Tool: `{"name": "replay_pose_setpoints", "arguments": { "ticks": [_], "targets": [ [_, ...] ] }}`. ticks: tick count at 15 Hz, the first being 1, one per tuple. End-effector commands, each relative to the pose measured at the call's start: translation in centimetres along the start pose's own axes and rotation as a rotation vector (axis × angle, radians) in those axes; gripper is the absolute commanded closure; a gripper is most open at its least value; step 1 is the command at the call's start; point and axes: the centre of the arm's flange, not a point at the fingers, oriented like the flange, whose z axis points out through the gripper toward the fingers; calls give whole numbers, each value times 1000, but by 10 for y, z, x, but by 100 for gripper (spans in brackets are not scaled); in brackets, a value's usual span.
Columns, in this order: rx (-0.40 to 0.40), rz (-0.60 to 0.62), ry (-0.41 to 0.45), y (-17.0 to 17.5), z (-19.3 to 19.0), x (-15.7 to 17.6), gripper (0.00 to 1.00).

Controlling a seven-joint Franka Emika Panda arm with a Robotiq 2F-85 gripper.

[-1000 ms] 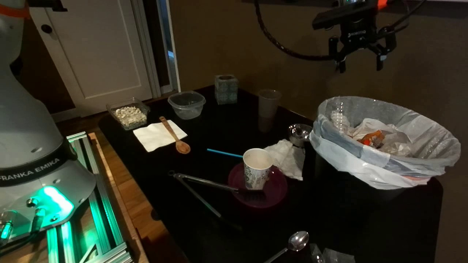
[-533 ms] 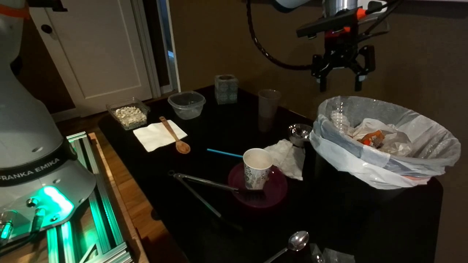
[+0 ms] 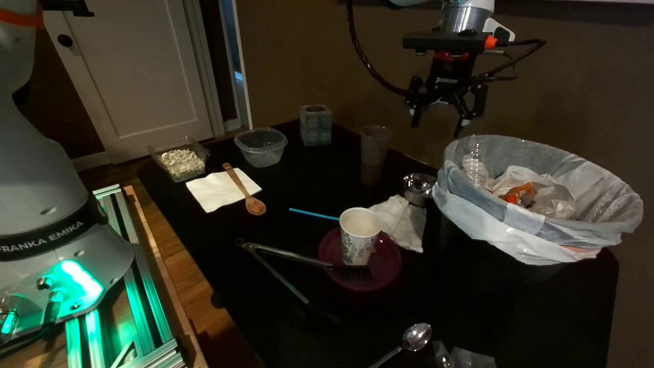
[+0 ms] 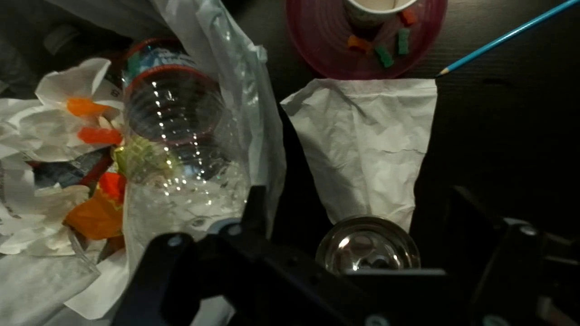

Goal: Move the black bin backwards.

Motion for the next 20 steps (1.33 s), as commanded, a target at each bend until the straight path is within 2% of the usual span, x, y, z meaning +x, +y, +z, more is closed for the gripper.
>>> {"name": "replay_pose_setpoints", "arguments": {
  "ticks": [1,5,11,17,20],
  "targets": [
    [43,-88,37,0,2,19,0],
    [-4,-114,70,0,-3,28,0],
    [-44,-70,200,23,-37,29,0],
    [-127,27,239,41,7,45,1],
    [-125,111,240,45,25,49,5]
  ]
}}
